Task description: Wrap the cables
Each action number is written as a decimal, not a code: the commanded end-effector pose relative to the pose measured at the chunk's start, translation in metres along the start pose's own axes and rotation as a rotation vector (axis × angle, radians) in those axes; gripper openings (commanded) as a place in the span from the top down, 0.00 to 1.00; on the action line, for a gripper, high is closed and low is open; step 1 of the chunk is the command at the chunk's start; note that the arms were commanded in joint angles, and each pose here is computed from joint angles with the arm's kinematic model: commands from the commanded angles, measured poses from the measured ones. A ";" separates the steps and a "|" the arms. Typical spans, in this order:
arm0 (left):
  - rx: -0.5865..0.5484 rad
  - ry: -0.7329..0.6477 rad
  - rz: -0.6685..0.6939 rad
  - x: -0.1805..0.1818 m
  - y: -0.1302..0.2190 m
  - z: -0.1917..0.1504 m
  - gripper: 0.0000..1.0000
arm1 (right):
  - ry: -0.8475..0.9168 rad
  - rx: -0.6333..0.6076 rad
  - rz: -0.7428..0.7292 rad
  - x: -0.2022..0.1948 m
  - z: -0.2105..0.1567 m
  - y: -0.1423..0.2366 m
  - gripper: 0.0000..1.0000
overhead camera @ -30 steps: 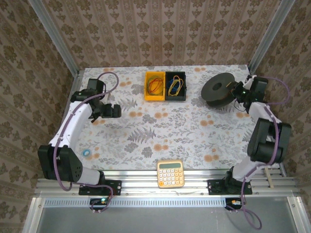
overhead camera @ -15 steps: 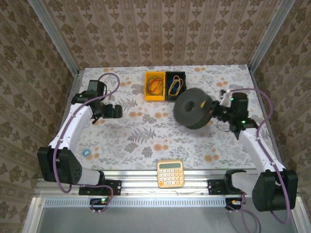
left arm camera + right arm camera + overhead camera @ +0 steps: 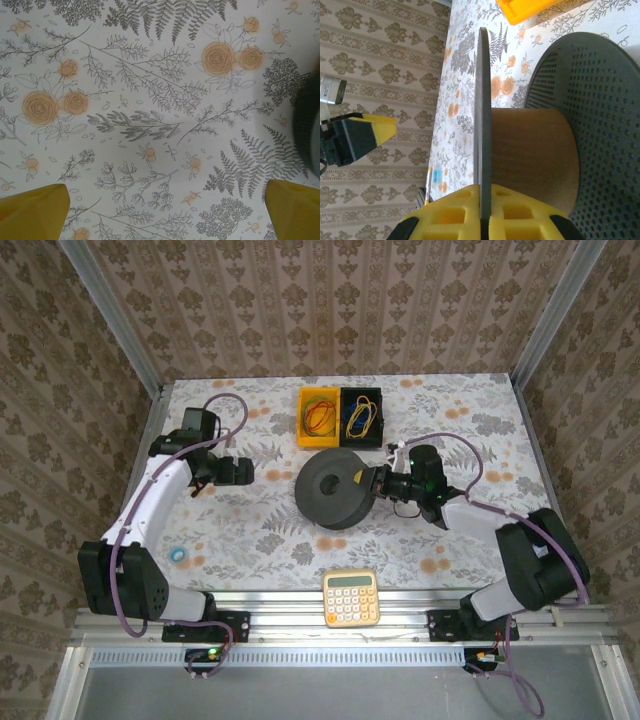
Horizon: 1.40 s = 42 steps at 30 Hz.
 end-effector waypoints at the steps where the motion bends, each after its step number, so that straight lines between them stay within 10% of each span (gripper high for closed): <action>1: -0.001 0.003 -0.033 0.001 -0.004 -0.001 0.00 | -0.032 -0.008 -0.015 -0.027 -0.007 -0.012 1.00; 22: 0.082 0.027 -0.022 0.019 -0.010 -0.005 0.00 | -0.094 0.086 -0.249 -0.088 -0.026 -0.001 0.99; 26: 0.040 0.032 -0.030 0.016 -0.012 -0.001 0.00 | -0.066 0.118 -0.279 -0.089 -0.024 0.002 0.53; 30: 0.034 0.019 -0.020 0.010 -0.012 0.003 0.00 | 0.001 0.124 -0.345 -0.072 -0.016 0.019 0.31; 37: 0.049 -0.026 -0.016 0.002 -0.006 0.011 0.00 | 0.268 0.044 -0.474 0.017 0.034 0.063 0.00; 42: 0.079 -0.064 -0.003 0.003 -0.009 0.014 0.00 | 0.308 -0.052 -0.397 0.064 0.071 0.057 0.00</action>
Point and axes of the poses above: each hand's point on the last joint's axis, 136 mm out from that joint toward the fingers, its own y axis back along the fingers, its own x axis along the line the jaws close on, z = x × y, the point moved 8 cm from there along y, back along the fingers, and after that the axes turned 4 degrees about -y, right-handed, at the moved point
